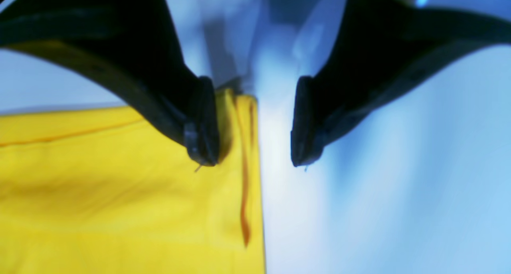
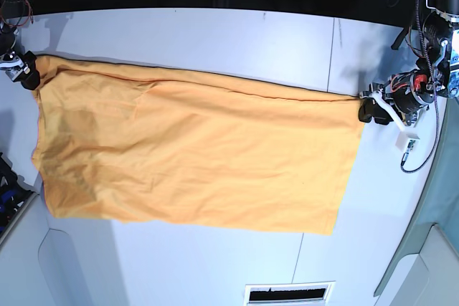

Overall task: Layout the t-shirt on the table in an organized manner, then fold the t-shirt properly
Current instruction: 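Lower the held edge and drag it to straighten the shirt flat, then lift the shirt's opposite edge with both grippers and fold it over lengthwise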

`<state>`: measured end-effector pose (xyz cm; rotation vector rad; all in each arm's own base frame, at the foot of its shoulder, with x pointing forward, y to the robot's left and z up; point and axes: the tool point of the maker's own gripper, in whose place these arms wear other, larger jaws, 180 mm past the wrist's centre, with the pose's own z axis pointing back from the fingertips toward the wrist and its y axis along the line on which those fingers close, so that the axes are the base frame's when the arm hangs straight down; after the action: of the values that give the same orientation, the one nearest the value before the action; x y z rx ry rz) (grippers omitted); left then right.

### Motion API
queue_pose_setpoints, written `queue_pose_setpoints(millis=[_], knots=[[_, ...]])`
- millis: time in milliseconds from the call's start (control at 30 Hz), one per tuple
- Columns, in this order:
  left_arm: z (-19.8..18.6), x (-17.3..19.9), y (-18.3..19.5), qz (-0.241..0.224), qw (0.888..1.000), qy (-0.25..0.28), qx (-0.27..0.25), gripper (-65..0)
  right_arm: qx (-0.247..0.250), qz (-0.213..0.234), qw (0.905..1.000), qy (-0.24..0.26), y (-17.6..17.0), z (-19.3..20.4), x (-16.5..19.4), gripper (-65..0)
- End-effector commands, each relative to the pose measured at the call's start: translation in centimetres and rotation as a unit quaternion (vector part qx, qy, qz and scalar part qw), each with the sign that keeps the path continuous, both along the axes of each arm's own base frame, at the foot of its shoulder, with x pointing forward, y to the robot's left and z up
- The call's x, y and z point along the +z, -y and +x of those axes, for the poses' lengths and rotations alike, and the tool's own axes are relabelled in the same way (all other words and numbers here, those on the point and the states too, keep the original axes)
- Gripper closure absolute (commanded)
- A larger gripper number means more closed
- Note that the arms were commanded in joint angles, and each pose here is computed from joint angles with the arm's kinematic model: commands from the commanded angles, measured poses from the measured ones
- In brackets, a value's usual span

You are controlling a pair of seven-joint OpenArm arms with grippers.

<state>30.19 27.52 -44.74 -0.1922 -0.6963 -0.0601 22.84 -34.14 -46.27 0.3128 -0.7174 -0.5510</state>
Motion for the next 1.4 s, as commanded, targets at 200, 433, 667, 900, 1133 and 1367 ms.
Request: queue_pose_setpoints(millis=[200,433,667,900,1133,1367], knots=[[-0.6,-0.7,2.0,-0.044,0.998,0.001,-0.038,-32.7,0.030,0.020,0.9994,0.001,-1.6,0.5,0.1,-44.5],[-1.0,-1.2,5.2,-0.077,0.995,0.000,-0.068,0.0,0.044,0.023,0.9987,-0.008,-2.0,0.5,0.4,-6.1],[-3.3,-1.0,4.0,-0.074,0.993,-0.013,-0.096,0.0,0.098,0.038,0.9932,-0.051,-3.5,-1.0,1.2,0.0],[-8.2,-0.4,3.1,-0.056,0.990,-0.037,-0.127,0.0,0.122,0.012,0.9910,-0.053,-3.8,-3.7,2.4,0.0],[-10.6,-0.4,2.8,-0.045,0.987,-0.054,-0.145,0.0,0.127,-0.002,0.9895,-0.070,-3.6,-6.1,2.2,0.0],[-10.2,-0.1,2.9,-0.045,0.987,-0.048,-0.146,-11.0,0.119,-0.011,0.9913,-0.055,-3.3,-5.5,2.4,-3.9]])
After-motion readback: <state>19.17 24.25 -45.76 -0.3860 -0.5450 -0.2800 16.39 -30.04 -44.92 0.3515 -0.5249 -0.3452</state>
